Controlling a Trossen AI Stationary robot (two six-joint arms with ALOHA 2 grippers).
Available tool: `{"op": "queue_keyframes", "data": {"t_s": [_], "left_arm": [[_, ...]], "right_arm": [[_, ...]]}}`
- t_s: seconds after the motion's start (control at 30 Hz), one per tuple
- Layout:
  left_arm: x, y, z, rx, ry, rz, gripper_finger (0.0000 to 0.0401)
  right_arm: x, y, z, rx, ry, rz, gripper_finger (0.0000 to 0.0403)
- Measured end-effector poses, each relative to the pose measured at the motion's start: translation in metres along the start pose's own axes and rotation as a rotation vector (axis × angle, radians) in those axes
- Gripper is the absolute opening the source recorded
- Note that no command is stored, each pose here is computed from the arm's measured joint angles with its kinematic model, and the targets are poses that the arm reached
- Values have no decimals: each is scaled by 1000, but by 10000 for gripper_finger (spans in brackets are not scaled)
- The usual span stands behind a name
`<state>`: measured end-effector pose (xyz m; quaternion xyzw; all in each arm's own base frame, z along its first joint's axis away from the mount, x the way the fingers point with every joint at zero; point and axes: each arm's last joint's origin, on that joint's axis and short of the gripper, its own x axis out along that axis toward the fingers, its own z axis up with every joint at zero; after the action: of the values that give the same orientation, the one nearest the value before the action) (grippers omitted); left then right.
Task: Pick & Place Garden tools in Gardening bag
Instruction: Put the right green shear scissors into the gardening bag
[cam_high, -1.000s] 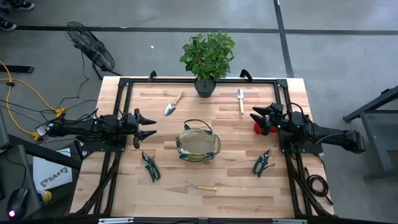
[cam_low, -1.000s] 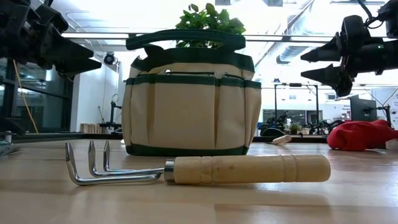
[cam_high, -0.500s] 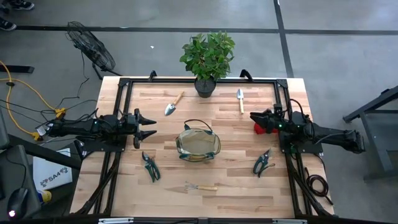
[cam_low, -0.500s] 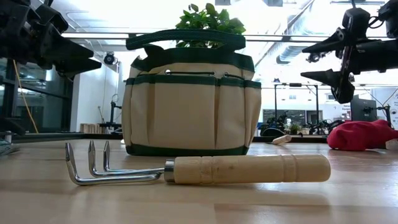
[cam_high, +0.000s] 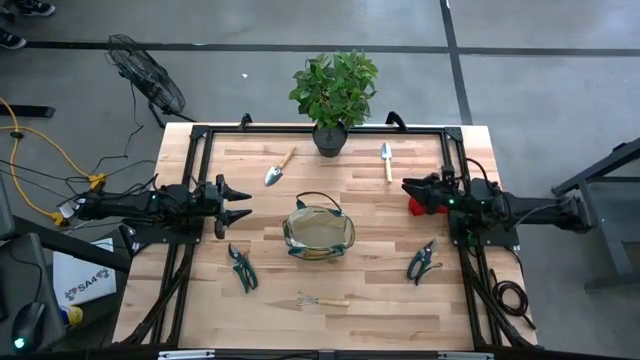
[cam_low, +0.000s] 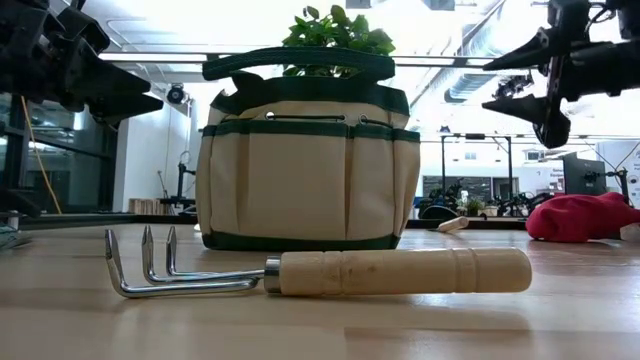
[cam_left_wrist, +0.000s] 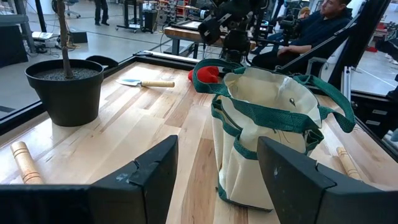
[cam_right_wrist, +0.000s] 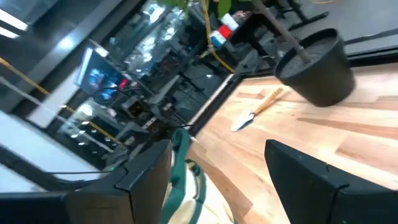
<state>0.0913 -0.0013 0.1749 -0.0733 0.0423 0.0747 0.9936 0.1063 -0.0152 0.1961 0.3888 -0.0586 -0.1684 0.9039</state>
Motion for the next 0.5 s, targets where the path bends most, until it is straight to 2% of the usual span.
{"op": "queue_keyframes", "data": {"t_s": [0.1, 0.5], "left_arm": [[0, 0, 0, 0, 0, 0, 213], [0, 0, 0, 0, 0, 0, 213]], "right_arm": [[5, 6, 2, -11, 14, -46, 252], [33, 41, 13, 68, 130, -135, 252]]}}
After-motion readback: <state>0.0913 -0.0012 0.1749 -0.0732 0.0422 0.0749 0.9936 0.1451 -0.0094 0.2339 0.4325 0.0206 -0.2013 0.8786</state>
